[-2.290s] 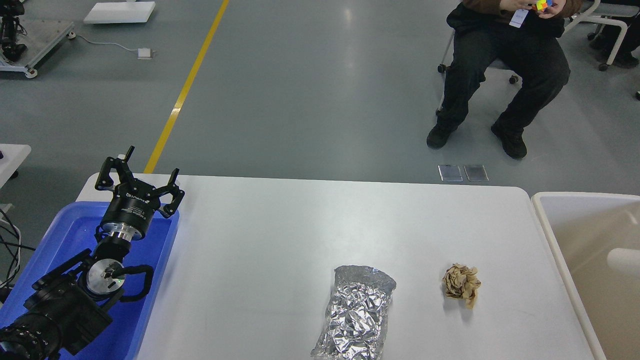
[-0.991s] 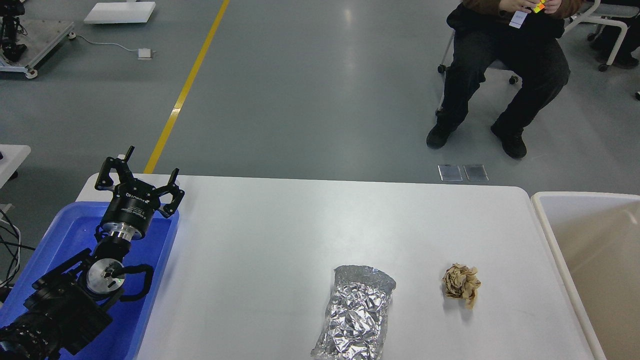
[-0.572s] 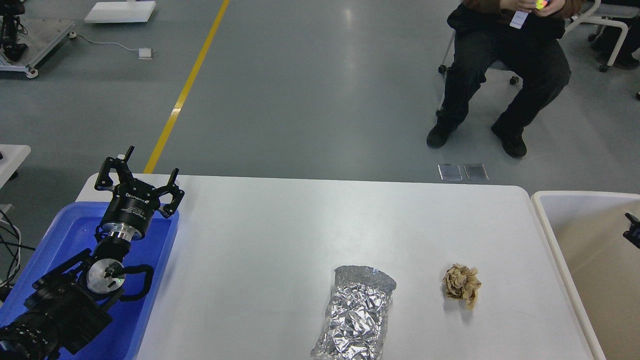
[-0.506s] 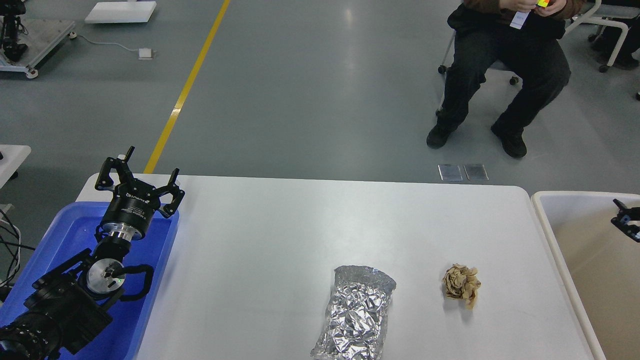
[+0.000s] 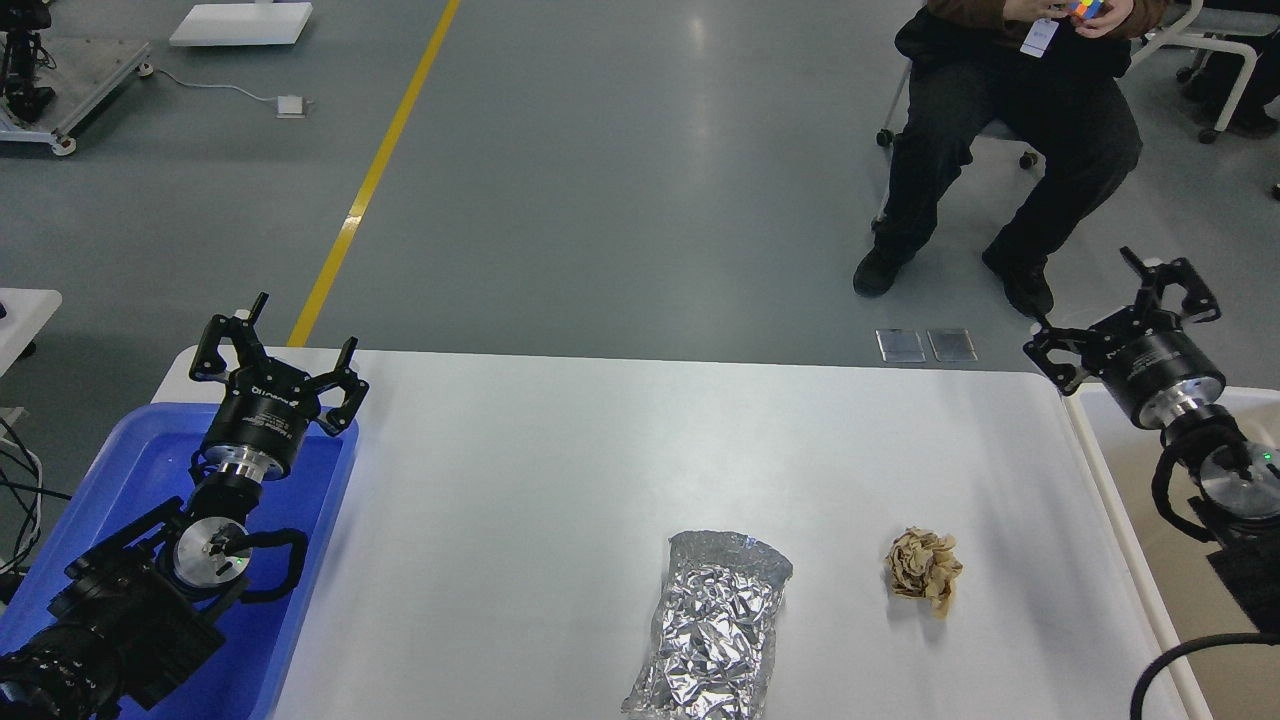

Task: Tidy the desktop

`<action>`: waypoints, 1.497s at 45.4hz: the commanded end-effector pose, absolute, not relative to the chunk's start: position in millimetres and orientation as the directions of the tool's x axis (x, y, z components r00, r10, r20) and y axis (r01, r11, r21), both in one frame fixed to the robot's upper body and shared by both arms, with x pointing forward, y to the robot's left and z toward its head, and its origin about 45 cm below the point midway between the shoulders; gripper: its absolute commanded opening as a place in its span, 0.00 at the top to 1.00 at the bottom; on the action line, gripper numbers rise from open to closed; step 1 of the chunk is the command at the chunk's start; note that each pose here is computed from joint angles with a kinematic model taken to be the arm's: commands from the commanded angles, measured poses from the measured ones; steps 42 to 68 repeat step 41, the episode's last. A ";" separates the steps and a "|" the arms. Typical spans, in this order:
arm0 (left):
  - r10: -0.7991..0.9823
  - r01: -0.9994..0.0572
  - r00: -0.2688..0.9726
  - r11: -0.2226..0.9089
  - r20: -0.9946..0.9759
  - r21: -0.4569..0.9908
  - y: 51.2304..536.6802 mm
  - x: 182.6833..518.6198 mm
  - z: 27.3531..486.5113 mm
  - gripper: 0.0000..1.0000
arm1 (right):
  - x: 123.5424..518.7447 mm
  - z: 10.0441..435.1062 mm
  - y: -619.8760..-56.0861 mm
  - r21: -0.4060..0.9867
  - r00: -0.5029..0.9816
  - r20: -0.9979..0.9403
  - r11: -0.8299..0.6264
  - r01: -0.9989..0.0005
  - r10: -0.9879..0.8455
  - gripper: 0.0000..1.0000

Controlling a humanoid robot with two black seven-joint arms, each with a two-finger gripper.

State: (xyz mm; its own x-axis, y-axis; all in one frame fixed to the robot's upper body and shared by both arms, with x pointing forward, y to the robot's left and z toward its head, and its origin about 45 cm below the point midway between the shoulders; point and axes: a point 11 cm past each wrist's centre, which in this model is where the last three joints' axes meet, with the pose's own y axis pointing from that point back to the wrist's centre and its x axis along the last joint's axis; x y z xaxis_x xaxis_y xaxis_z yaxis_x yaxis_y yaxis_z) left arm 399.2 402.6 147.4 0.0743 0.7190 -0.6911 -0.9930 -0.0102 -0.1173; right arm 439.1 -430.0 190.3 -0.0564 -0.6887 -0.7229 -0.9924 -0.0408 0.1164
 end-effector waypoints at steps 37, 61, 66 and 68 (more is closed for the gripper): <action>0.719 -0.993 0.074 -0.010 -0.691 -0.117 402.6 399.2 147.4 0.00 | 432.6 119.1 -258.0 0.143 -0.001 -0.888 -0.273 -0.951 -0.460 0.00; 0.718 -0.993 0.076 -0.009 -0.691 -0.118 402.5 399.1 147.5 0.00 | 428.4 113.4 -256.4 0.153 -0.013 -0.890 -0.274 -0.950 -0.455 0.00; 0.718 -0.993 0.076 -0.009 -0.691 -0.118 402.5 399.1 147.5 0.00 | 428.4 113.4 -256.4 0.153 -0.013 -0.890 -0.274 -0.950 -0.455 0.00; 0.718 -0.993 0.076 -0.009 -0.691 -0.118 402.5 399.1 147.5 0.00 | 428.4 113.4 -256.4 0.153 -0.013 -0.890 -0.274 -0.950 -0.455 0.00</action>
